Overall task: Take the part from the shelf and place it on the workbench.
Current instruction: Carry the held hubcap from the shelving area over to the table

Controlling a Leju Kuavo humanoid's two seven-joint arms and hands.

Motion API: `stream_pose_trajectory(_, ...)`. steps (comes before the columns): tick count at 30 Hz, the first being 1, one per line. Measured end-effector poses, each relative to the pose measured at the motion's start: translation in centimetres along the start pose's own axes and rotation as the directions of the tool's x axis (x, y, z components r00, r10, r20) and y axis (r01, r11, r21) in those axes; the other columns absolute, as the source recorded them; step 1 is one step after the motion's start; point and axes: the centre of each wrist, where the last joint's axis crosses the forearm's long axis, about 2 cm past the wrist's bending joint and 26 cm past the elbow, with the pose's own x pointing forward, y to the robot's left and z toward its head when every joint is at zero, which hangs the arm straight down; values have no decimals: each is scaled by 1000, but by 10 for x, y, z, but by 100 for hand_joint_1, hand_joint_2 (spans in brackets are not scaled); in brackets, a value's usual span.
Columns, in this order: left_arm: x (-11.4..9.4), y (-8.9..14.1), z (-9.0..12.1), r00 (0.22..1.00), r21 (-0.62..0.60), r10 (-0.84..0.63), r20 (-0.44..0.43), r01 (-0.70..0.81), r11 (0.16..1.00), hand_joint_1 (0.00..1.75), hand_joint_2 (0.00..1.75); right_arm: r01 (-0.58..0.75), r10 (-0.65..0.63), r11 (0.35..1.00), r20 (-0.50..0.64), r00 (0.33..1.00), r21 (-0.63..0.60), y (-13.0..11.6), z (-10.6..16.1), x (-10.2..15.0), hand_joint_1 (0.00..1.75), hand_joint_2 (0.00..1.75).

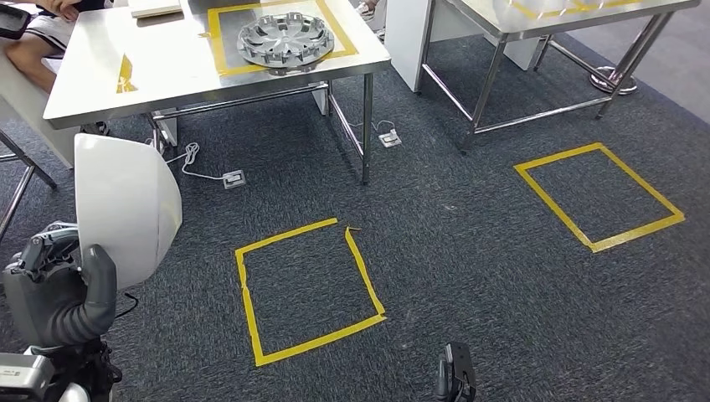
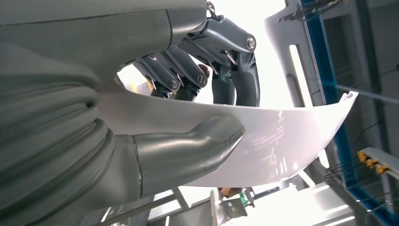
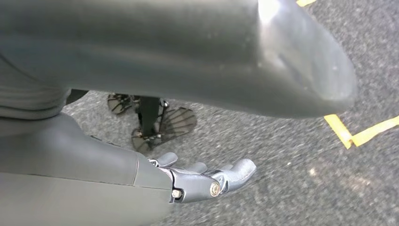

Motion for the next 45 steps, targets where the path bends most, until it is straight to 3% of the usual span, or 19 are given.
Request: stream_pose_trajectory(45, -3, 1, -2, 1000, -9, 13, 0, -13, 1000, 175, 175, 22, -22, 1000, -15, 1000, 6, 1, 0, 0, 0, 0)
